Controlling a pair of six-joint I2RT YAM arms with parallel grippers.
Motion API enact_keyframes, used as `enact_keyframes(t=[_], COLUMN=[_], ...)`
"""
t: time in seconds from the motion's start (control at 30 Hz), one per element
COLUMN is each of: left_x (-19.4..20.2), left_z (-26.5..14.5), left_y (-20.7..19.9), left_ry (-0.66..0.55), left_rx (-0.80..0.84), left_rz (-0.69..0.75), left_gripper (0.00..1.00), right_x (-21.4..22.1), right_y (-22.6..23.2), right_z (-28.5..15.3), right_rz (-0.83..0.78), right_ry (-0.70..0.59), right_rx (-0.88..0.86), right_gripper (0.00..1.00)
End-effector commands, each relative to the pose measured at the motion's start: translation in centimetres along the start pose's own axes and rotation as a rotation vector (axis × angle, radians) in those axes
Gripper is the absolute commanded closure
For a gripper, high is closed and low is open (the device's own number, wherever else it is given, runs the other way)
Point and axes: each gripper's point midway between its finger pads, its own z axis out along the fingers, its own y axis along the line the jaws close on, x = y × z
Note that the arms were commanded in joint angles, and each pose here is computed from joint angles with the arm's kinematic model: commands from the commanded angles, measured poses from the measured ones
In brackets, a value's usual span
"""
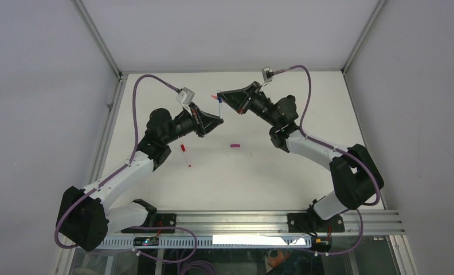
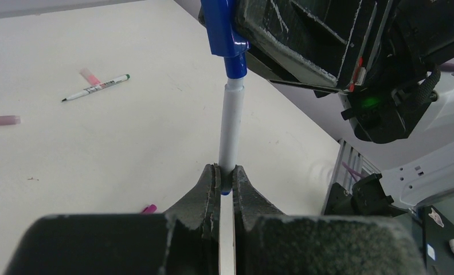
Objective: Insert the pens into the pen caps
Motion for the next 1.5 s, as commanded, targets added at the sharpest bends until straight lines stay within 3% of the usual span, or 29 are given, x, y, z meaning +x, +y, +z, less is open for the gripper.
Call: enact_keyframes(t=[0.0,0.53,0.83,1.47], left_x=[-7.6,-9.3,-9.8,-13.8], left_z=[0.0,-0.2,-1.4,-0.8], left_y=[-1.0,-1.4,-0.7,-1.2], left_ry=[-0.227,-0.247,-0.212,-0.282], left_rx=[-0.021,-0.033,-0.086,-0.072], left_rz=[0.090,0.165,0.236,0.288], left_gripper=[1.00,1.00,1.00,1.00], right_x=[2.6,9.5,10.9,15.0], right_y=[2.0,0.5,-0.1,-1.5], right_z=[-1.1,-2.0,-3.7,-5.2], right_rz=[-0.028,-0.015,-0.080,-0.083], right_ry=[0.086,0.164,0.256,0.337], right_rx=[-0.041,0.041,0.088,0.161], right_gripper=[1.00,1.00,1.00,1.00])
